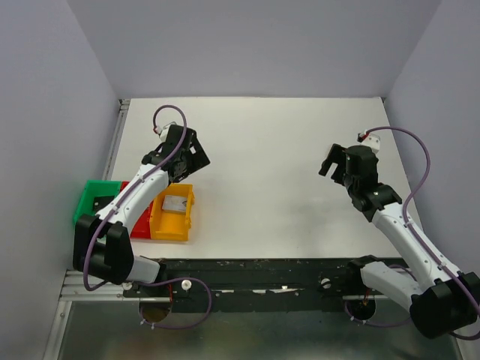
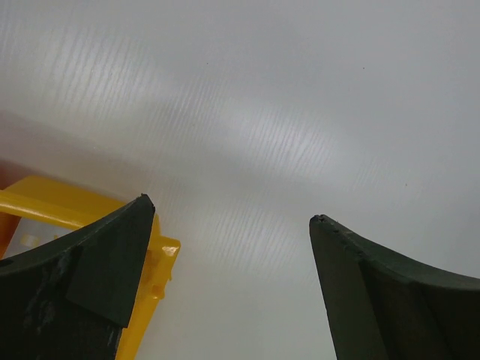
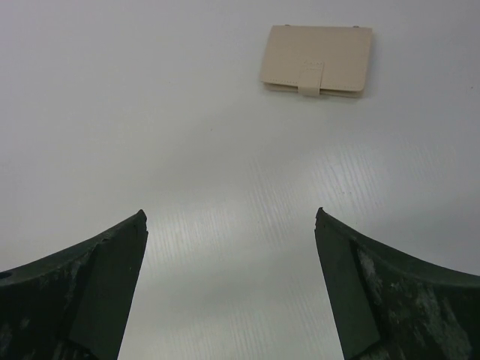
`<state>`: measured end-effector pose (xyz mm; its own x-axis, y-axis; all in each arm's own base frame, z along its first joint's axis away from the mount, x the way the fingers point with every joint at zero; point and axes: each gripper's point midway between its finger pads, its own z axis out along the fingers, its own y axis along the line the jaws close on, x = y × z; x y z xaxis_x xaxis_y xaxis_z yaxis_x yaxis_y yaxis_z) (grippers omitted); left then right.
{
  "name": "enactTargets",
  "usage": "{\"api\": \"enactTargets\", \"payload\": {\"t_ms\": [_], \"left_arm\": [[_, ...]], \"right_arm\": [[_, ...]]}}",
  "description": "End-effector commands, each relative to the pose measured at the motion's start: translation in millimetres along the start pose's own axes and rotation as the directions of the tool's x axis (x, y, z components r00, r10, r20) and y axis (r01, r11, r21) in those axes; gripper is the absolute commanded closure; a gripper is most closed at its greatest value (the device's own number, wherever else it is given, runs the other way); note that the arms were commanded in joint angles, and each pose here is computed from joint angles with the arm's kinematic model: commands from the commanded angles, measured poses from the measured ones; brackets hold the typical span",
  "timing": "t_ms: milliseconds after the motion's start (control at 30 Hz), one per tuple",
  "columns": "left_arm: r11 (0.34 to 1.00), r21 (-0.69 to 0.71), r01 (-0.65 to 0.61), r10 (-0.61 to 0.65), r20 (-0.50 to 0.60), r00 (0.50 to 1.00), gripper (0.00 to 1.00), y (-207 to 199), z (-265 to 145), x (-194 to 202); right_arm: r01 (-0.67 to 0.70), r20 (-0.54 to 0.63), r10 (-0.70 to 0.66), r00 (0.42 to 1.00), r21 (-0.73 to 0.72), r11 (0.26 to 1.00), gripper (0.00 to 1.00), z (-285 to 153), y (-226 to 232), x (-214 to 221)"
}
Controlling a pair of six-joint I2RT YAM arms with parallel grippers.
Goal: Take the credit cards out of the card holder
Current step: Move the card holder to the center of the board.
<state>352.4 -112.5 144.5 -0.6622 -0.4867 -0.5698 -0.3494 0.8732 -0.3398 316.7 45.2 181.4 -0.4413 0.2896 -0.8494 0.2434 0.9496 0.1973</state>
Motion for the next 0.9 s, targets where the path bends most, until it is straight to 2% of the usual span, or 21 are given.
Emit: {"api": "enactTargets", "payload": {"t_ms": [0,400,500,633,867], "left_arm": [[0.998,0.062,-0.016,0.017,-0.016,1.000,0.01,0,-9,13],[0.986,0.143,-0.084,0.093,-0.055,0.994,0.01,-9,-16,21],[0.963,0.241,-0.119,0.131,-0.036,0.991,0.01,-21,-23,23],[0.929,0.348,-0.128,0.123,0.036,0.992,0.01,-31,-37,22],[0.907,0.395,-0.148,0.127,0.079,0.989,0.01,-31,-54,22]], "right_arm": [[0.004,-0.018,-0.005,1.000,-0.043,0.999,0.00,-1,9,1],[-0.037,0.002,0.037,0.999,0.010,0.999,0.00,7,1,4],[-0.029,-0.018,0.029,0.999,0.011,1.000,0.00,7,3,4],[-0.042,-0.054,0.043,0.998,0.022,0.999,0.00,11,3,3],[-0.227,-0.103,0.229,0.968,0.030,0.973,0.00,31,-14,-1]]}}
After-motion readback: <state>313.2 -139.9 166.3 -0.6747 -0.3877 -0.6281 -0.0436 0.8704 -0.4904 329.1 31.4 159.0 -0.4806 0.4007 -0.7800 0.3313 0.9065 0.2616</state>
